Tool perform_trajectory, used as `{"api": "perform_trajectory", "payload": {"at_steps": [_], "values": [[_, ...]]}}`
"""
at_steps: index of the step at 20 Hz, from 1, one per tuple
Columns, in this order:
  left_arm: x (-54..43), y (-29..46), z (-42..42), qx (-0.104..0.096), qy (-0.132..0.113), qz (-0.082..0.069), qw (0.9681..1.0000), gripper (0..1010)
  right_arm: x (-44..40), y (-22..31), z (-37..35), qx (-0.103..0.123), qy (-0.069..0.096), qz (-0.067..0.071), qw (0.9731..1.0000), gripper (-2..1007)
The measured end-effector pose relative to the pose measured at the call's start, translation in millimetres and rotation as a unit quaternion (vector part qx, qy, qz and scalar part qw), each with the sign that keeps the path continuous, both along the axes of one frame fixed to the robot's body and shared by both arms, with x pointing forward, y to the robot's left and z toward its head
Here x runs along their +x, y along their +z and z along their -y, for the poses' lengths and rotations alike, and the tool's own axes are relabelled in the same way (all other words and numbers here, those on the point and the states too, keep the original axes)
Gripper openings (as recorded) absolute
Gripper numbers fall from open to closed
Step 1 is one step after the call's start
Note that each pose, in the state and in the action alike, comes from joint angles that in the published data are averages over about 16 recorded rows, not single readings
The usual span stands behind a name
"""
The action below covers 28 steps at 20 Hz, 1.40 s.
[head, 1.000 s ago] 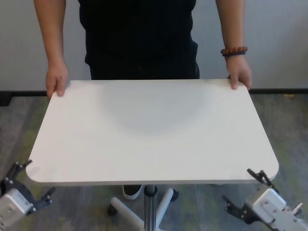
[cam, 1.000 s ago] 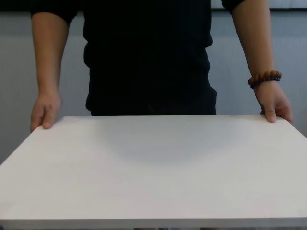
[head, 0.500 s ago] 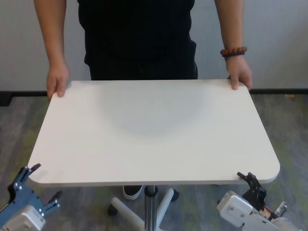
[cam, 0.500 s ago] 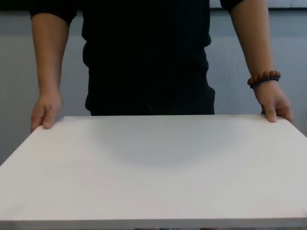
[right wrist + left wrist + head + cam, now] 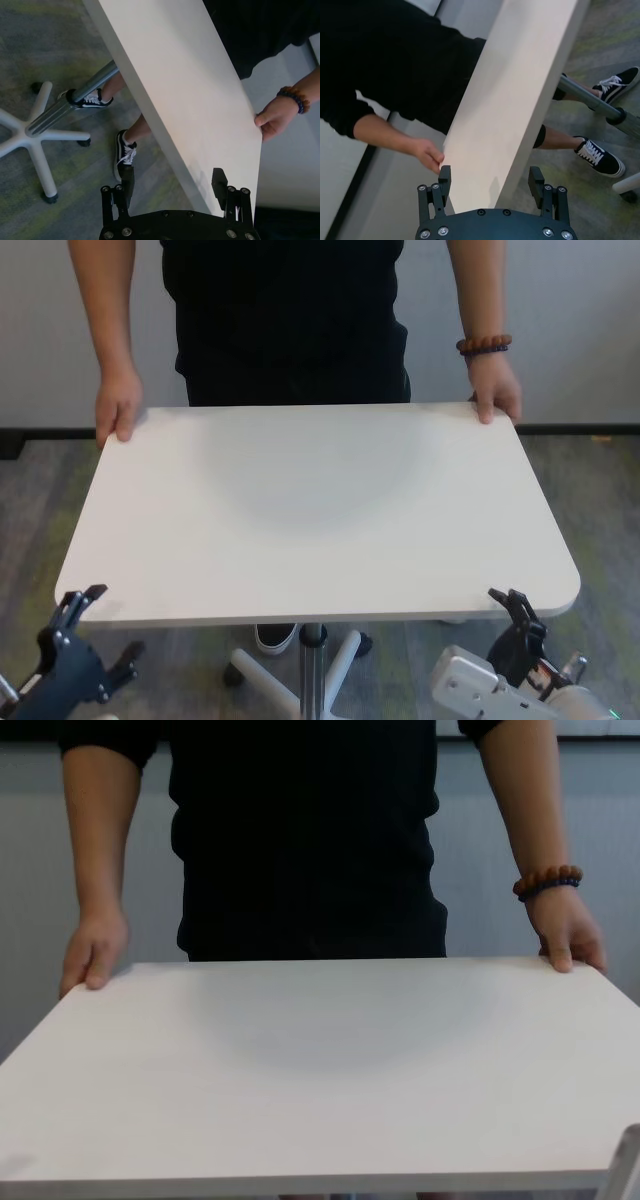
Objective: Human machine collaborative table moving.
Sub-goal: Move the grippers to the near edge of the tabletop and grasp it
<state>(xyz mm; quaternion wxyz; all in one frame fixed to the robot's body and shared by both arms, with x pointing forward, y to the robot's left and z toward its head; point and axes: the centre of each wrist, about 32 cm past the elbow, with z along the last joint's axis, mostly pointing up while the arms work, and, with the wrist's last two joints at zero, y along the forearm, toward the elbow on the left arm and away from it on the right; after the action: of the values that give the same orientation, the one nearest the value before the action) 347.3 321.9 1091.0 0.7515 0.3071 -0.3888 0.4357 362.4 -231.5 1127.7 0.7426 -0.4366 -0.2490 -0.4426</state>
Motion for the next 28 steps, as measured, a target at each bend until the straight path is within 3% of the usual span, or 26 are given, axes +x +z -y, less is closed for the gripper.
{"api": "perform_trajectory", "payload": {"at_steps": [6,14,22,28], "values": [[-9.4,-2.9,13.0,0.035,-0.018,0.016,0.9991,1003,2.0,1.4,-3.8,-0.020,0.008,0.013,0.9997,1005],[-16.5,-13.0,28.7,0.059,-0.031,0.028,0.9974,1003,6.6,2.9,-7.0,-0.040,0.012,0.021,0.9989,1005],[-13.9,-31.1,42.6,0.072,-0.027,0.042,0.9961,1003,13.6,1.2,-10.0,-0.053,0.016,0.034,0.9979,1005],[-6.1,-42.3,49.2,0.070,-0.018,0.051,0.9961,1003,19.4,-2.8,-9.3,-0.054,0.021,0.046,0.9973,1005]]}}
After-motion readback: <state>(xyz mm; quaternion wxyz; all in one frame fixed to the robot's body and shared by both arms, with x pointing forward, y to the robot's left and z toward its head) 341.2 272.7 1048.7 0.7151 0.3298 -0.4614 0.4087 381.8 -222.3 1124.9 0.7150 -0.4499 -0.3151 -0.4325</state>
